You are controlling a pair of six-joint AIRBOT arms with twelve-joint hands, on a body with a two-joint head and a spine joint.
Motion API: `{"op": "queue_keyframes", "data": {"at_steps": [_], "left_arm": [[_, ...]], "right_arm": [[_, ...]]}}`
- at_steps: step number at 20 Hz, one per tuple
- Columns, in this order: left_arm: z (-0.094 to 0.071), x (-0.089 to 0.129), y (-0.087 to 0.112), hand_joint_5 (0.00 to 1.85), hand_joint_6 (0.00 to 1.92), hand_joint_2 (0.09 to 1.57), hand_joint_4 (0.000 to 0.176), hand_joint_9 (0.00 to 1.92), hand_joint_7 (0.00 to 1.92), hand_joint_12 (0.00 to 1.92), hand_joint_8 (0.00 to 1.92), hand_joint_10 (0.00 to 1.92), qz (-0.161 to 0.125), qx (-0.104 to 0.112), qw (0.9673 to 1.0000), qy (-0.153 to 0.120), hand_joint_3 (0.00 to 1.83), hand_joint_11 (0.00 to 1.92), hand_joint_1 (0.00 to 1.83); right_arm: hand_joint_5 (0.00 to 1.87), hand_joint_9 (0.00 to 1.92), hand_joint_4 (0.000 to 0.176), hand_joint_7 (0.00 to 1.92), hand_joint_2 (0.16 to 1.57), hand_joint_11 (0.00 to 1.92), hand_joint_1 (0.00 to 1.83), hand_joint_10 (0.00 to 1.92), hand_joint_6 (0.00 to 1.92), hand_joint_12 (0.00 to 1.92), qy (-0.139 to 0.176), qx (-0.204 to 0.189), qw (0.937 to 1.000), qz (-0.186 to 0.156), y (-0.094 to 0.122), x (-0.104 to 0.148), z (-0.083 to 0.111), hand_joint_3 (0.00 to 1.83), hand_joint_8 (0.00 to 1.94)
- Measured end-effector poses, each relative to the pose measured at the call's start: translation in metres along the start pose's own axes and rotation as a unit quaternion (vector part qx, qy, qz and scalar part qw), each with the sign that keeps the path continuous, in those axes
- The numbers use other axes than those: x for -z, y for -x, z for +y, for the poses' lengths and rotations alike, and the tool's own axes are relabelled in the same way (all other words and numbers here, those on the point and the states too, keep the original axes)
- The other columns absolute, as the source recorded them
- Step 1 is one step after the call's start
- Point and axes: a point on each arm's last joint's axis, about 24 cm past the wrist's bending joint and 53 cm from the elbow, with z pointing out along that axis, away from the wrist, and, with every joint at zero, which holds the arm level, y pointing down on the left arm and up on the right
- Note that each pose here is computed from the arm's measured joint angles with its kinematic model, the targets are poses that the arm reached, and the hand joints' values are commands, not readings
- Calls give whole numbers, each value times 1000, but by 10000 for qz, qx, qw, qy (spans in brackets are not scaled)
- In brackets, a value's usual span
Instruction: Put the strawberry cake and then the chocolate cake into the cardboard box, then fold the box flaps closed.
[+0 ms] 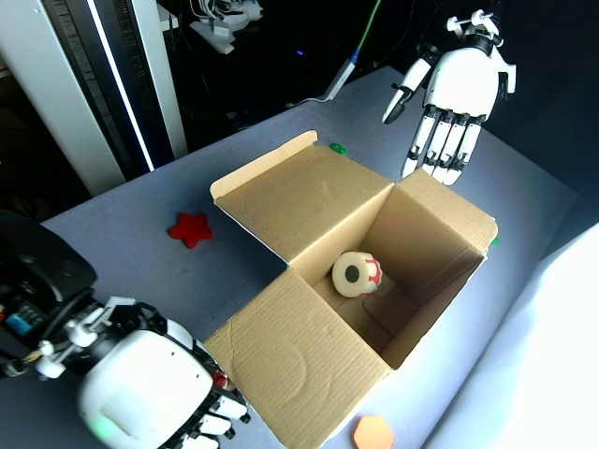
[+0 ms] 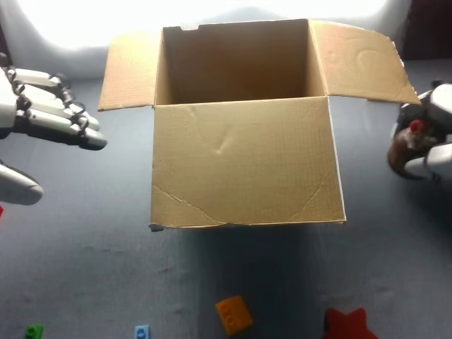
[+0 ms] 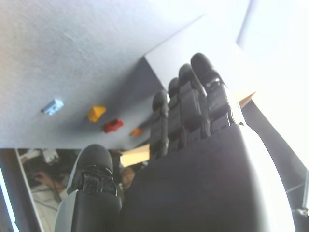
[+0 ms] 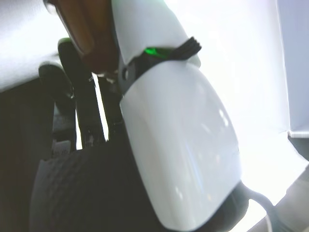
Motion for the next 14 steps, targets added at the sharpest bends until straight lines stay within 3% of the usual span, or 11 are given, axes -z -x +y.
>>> {"op": "queue_keyframes", "data": {"at_steps": [1, 4, 8, 11, 14], "left_arm": [[0, -3, -3, 168, 0, 1306, 32, 239, 216, 801, 0, 0, 34, 42, 10000, -11, 1, 0, 0], [4, -10, -18, 181, 5, 1307, 27, 242, 225, 793, 4, 5, 243, 63, 9997, 43, 1, 0, 0], [14, -11, -22, 177, 1, 1306, 25, 246, 226, 817, 0, 3, 223, 253, 9993, 134, 0, 0, 0], [21, -12, -18, 188, 3, 1307, 21, 250, 225, 798, 0, 3, 143, 308, 9992, 207, 1, 0, 0], [25, -13, -14, 178, 4, 1306, 20, 240, 222, 794, 3, 3, 60, 325, 9991, 253, 0, 0, 0]], "right_arm": [[764, 566, 0, 821, 1220, 236, 1205, 1611, 1248, 1921, -13, 6, 10000, -91, 9, 5, -1, 5, 1394], [803, 532, 0, 821, 1211, 203, 1187, 1623, 1165, 1921, 0, -75, 9992, -384, 39, 11, 1, 0, 1427], [801, 519, 0, 796, 1217, 234, 1178, 1651, 1185, 1921, 283, -288, 9935, -1068, 91, 24, 26, 2, 1444], [803, 509, 0, 785, 1221, 224, 1177, 1661, 1172, 1921, 844, -118, 9853, -1483, 117, 34, 62, 1, 1468], [838, 519, 0, 816, 1204, 193, 1187, 1602, 1117, 1921, 1360, -284, 9775, -1587, 117, 45, 93, 0, 1410]]}}
